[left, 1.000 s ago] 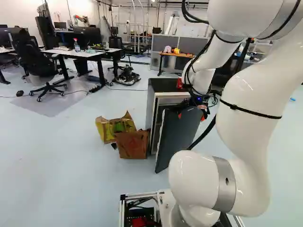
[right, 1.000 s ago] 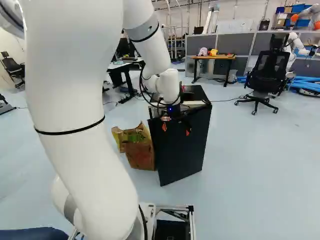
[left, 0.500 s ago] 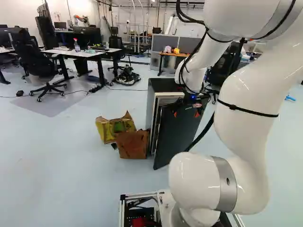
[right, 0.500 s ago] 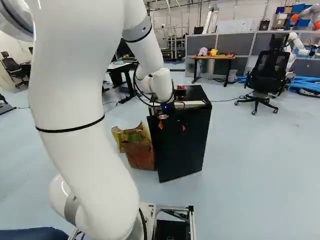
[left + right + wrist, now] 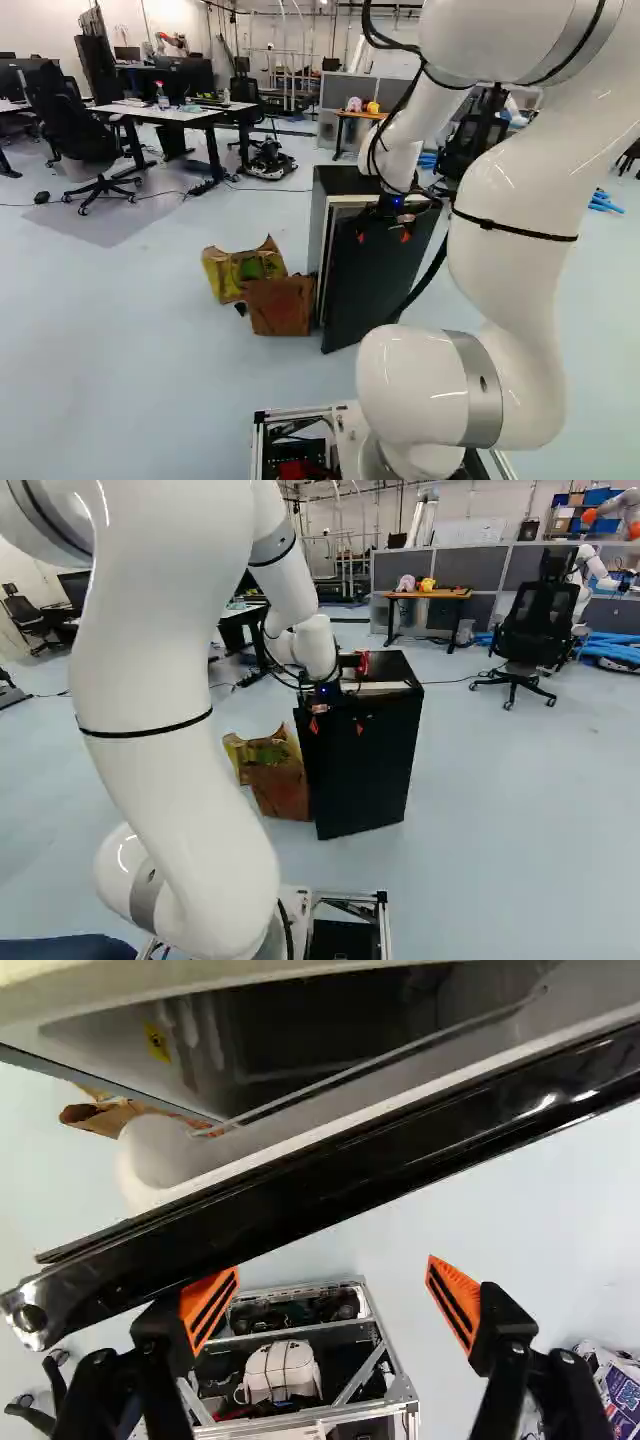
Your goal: Grab a drink from the fridge
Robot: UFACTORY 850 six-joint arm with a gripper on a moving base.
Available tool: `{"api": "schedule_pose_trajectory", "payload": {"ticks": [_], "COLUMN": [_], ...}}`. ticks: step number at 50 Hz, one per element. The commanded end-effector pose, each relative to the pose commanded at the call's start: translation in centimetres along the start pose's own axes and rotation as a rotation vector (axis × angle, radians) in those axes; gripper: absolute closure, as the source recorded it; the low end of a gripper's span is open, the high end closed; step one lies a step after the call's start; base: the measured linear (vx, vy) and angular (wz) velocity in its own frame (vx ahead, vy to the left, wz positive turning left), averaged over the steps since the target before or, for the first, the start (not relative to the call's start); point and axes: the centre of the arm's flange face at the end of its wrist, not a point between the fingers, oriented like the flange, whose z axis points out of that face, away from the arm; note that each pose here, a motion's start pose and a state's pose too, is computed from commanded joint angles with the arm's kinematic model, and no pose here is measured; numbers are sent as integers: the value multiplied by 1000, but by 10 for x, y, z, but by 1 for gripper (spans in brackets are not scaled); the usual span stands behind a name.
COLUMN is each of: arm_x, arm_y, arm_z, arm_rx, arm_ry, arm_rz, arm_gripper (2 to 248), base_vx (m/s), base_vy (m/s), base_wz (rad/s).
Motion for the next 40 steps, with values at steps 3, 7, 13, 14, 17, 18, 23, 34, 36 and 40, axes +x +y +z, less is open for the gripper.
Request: {"api": "schedule_pose_trajectory", "payload": {"ticks": [3,7,13,14,17,18,23,34,36,40], "arm_x": [3,6,12,13,15,16,21,31,32,35], "arm_y": [-2,-4,-7,-7,-8,-9,-11,-15,-16,-17], "arm_z": [0,1,1,2,2,2,3,4,4,4], "arm_rx": [1,1,2,2,2,2,3,4,4,5], "arm_ry": [2,4,8,9,10,11,15,28,30,35], "arm_rz": [-4,-9,-15,-16,-18,-19,-24,-33,-35,-37], "arm_gripper": [3,3,3,3,3,3,3,3,3,3], "base_vx": [0,0,0,0,0,0,0,0,0,0], "base_vy": [0,0,0,0,0,0,0,0,0,0], "base_wz": [0,0,0,0,0,0,0,0,0,0]}}
